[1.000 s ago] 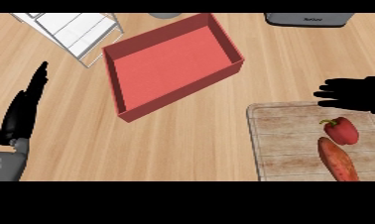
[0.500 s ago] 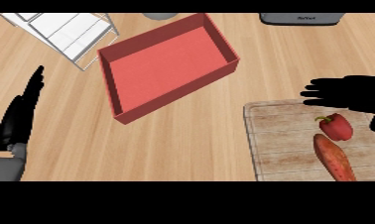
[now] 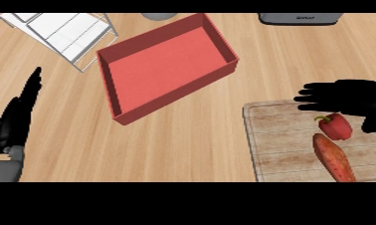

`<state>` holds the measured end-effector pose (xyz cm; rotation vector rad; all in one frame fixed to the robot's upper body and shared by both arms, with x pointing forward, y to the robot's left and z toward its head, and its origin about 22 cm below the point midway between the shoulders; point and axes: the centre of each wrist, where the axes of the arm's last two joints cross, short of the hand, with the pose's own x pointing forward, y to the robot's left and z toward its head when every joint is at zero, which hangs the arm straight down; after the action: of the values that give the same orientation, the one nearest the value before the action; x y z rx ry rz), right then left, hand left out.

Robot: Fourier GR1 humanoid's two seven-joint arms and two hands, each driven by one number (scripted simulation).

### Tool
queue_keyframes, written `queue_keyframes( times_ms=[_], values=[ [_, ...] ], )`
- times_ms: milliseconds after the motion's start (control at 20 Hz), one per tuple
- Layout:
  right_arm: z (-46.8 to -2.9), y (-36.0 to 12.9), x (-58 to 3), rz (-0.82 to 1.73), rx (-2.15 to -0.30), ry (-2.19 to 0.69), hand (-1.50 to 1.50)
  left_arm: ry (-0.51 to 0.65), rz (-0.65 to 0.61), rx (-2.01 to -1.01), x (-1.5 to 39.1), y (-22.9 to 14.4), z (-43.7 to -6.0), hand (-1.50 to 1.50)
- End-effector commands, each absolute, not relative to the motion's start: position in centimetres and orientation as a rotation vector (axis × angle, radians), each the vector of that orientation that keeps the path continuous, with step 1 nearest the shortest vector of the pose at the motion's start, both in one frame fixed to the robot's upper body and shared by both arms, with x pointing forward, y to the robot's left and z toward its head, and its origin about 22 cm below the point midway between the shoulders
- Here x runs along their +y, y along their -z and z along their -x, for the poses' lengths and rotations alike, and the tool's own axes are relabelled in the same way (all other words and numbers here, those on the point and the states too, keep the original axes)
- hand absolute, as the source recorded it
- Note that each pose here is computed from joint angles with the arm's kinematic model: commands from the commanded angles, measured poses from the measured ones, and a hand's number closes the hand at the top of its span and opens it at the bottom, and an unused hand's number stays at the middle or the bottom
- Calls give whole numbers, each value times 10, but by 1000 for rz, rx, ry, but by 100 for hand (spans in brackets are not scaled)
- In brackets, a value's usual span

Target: Pick the bell pepper from the cutting board and place it in the cardboard box

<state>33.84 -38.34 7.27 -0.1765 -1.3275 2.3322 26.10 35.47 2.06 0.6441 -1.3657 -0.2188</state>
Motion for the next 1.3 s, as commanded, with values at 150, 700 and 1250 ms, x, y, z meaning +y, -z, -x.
queue_keyframes(
  times_ms=[150,700,1250],
  values=[
    [-320,-85,-392,-70,-1419,-2361,-150,196,-645,-1368,352,-20,-256,0],
    [-307,-53,-381,154,-1233,-2427,-150,222,-640,-1366,368,-14,-251,0],
    [-313,-28,-361,291,-1552,-2362,150,221,-635,-1353,353,-17,-271,0]
  ],
)
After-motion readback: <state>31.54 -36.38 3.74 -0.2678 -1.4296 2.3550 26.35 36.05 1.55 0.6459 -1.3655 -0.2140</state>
